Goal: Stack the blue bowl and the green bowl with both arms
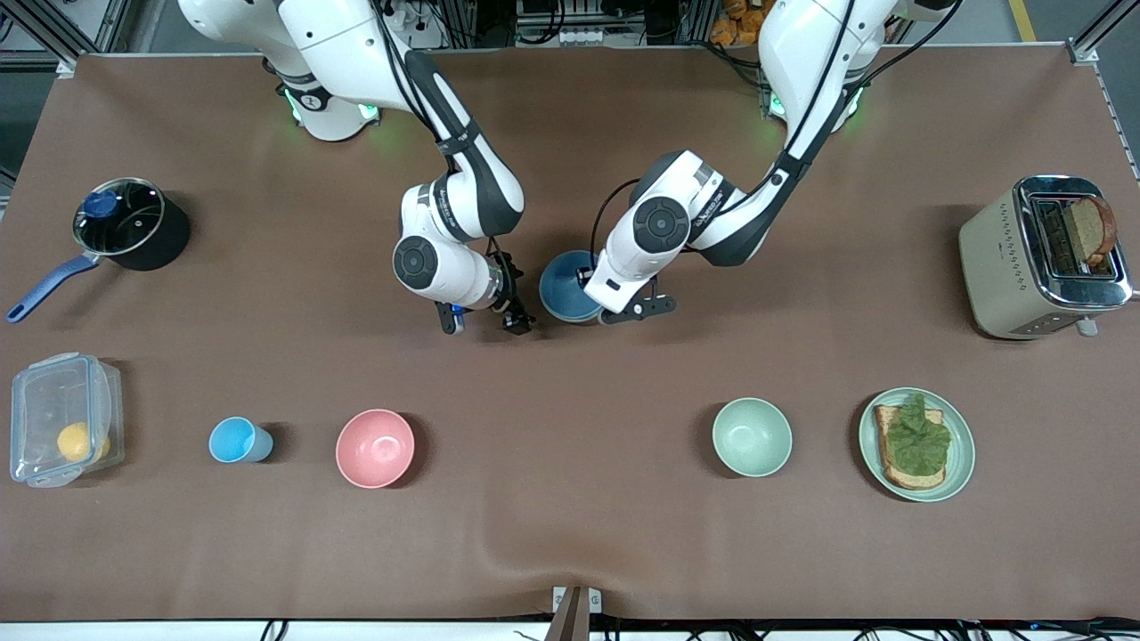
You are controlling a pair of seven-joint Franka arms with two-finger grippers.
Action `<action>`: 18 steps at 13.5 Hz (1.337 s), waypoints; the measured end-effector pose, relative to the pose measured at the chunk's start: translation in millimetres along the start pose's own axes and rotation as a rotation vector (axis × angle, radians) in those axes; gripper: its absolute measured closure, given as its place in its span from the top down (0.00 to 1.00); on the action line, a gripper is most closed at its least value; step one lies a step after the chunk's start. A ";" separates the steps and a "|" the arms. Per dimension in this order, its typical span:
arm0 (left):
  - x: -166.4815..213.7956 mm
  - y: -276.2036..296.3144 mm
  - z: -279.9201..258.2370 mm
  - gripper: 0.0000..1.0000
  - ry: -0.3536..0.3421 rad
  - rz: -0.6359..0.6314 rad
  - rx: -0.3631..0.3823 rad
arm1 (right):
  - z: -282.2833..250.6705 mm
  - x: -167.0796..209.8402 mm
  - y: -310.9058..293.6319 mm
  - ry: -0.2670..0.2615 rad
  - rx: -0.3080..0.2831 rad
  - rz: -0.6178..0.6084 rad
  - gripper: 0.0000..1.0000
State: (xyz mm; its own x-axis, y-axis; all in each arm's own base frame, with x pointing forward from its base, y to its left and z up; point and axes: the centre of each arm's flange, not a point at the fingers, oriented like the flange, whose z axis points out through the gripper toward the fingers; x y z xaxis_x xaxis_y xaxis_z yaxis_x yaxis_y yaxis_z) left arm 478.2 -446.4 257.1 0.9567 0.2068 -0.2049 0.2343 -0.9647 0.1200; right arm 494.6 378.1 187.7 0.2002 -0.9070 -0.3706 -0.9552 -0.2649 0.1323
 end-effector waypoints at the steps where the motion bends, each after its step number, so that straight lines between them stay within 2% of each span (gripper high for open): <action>1: 5.3 1.5 -18.9 0.85 0.035 0.003 -0.013 | 1.3 1.0 1.3 0.000 -0.007 -0.011 1.00; 2: 13.0 -1.3 -46.8 0.96 0.077 0.005 -0.022 | 2.6 3.4 2.6 0.002 -0.013 -0.026 1.00; 3: 23.3 -10.5 -80.9 1.00 0.123 0.001 -0.021 | 3.4 7.0 3.7 0.005 -0.018 -0.035 1.00; 6: 54.5 -64.0 -187.1 1.00 0.225 -0.037 0.006 | -7.3 27.1 4.8 0.007 -0.079 -0.062 1.00; 12: 85.9 -183.1 -338.0 1.00 0.249 -0.023 0.076 | -100.2 97.4 11.0 -0.010 -0.237 -0.122 1.00; 16: 78.5 -227.0 -381.5 1.00 0.262 -0.049 0.094 | -155.5 149.6 26.3 0.022 -0.328 -0.145 1.00; 18: 75.0 -232.3 -392.0 1.00 0.271 -0.058 0.094 | -185.6 173.8 32.4 0.037 -0.340 -0.194 1.00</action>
State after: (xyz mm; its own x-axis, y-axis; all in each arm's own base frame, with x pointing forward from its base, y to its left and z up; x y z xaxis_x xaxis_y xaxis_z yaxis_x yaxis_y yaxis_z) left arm 563.3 -142.9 594.6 0.9563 0.2862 0.0594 0.2853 -0.9582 0.0229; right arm 538.9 151.1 298.2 0.3834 -0.8389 -0.3864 -0.7734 -0.5203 0.3621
